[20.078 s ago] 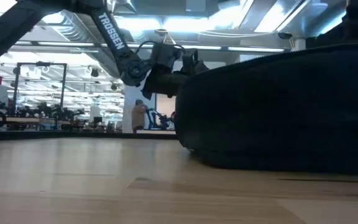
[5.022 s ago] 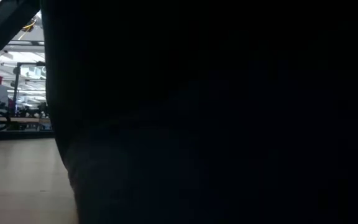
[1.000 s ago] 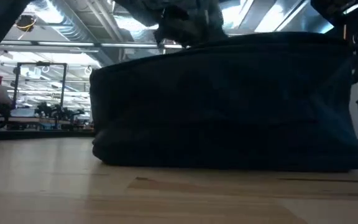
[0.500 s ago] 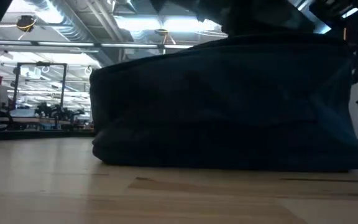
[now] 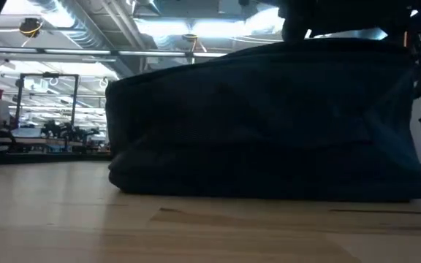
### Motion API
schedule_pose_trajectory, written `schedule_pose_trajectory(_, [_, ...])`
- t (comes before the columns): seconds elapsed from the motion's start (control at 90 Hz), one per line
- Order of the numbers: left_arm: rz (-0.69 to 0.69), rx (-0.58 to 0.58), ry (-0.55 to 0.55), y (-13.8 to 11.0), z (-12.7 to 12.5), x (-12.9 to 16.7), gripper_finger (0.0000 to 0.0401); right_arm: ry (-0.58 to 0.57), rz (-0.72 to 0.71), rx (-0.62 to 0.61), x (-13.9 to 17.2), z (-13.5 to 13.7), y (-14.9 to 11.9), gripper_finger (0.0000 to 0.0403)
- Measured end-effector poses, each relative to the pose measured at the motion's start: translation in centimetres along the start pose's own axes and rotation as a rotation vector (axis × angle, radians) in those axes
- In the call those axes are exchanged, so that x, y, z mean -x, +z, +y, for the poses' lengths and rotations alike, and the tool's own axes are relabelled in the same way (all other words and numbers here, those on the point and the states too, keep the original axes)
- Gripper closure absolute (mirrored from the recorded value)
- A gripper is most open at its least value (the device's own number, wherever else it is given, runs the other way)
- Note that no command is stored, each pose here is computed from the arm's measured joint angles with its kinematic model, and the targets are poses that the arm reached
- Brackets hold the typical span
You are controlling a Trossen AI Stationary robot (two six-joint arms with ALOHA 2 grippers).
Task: Unpack backpack
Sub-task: Close the blue backpack
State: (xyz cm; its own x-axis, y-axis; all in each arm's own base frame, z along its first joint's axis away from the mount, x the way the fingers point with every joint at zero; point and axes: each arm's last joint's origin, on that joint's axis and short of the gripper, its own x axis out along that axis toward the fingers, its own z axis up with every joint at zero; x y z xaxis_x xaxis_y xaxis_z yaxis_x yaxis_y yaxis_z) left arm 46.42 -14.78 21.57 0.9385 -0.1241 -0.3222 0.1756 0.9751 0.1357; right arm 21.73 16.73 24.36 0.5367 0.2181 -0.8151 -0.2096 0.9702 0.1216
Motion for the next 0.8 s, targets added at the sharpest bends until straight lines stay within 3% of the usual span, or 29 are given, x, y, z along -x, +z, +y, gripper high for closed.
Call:
schedule_pose_trajectory(0.156, [0.028, 0.049, 0.047, -0.5, 1.2, -0.4, 0.0274, 0.003, -0.007, -0.001, 0.0, 0.0, 0.1, 0.0403])
schedule_pose_trajectory(0.489, [0.02, 0.044, -0.023, -0.4, 0.0, -0.2, 0.0275, -0.019, 0.019, -0.015, 0.0, -0.1, -0.2, 0.0403])
schedule_pose_trajectory(0.589, [0.012, 0.041, -0.1, -0.2, -0.1, -0.1, 0.0275, -0.019, 0.016, -0.017, 0.0, -0.1, -0.2, 0.0403])
schedule_pose_trajectory(0.8, [0.004, 0.062, -0.11, -0.1, -0.5, 0.0, 0.0275, -0.014, 0.002, -0.018, 0.0, -0.1, -0.1, 0.0403])
